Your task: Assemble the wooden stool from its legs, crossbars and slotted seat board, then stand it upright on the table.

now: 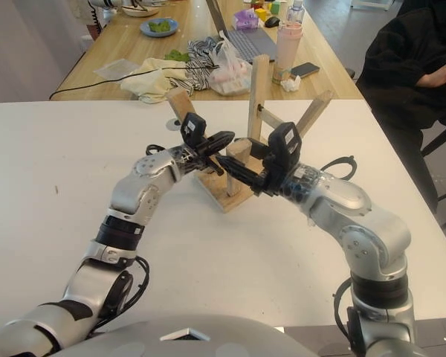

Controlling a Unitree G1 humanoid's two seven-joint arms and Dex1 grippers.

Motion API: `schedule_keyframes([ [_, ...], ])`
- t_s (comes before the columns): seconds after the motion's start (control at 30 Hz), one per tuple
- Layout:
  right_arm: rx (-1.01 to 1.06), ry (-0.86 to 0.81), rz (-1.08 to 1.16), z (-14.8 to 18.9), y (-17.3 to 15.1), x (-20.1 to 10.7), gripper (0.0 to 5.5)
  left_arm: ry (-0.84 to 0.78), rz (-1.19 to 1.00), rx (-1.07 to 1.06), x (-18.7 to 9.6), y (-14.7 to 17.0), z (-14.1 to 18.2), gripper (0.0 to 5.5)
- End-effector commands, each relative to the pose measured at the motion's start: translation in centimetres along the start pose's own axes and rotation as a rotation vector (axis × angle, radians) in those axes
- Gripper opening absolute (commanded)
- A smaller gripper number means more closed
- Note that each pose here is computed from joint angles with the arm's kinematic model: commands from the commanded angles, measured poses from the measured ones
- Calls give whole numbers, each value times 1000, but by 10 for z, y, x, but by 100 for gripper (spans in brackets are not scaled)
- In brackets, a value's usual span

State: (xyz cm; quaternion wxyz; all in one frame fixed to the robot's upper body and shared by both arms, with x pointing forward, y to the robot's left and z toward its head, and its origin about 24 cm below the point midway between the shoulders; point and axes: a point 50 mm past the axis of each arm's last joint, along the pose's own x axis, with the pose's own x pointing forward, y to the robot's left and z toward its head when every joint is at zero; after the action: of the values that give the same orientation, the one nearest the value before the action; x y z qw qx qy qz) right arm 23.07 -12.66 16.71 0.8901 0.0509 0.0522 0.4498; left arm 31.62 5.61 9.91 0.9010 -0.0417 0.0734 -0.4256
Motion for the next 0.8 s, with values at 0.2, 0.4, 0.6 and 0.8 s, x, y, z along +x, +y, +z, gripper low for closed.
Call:
schedule_keyframes([
  [0.2, 21, 67, 90, -1, 13, 29, 260, 315, -111, -124, -1, -46, -82, 0],
  [0.4, 47, 190, 57, -18, 10, 51, 249, 293, -62, -159, -6, -39, -85, 0],
  [0.6, 16, 265, 57, -28, 4, 43, 238, -119, 174, -38, -29, 4, -15, 0],
  [0.8, -24, 230, 0, -20, -10, 41, 238, -347, 328, 45, -74, 25, 44, 0],
])
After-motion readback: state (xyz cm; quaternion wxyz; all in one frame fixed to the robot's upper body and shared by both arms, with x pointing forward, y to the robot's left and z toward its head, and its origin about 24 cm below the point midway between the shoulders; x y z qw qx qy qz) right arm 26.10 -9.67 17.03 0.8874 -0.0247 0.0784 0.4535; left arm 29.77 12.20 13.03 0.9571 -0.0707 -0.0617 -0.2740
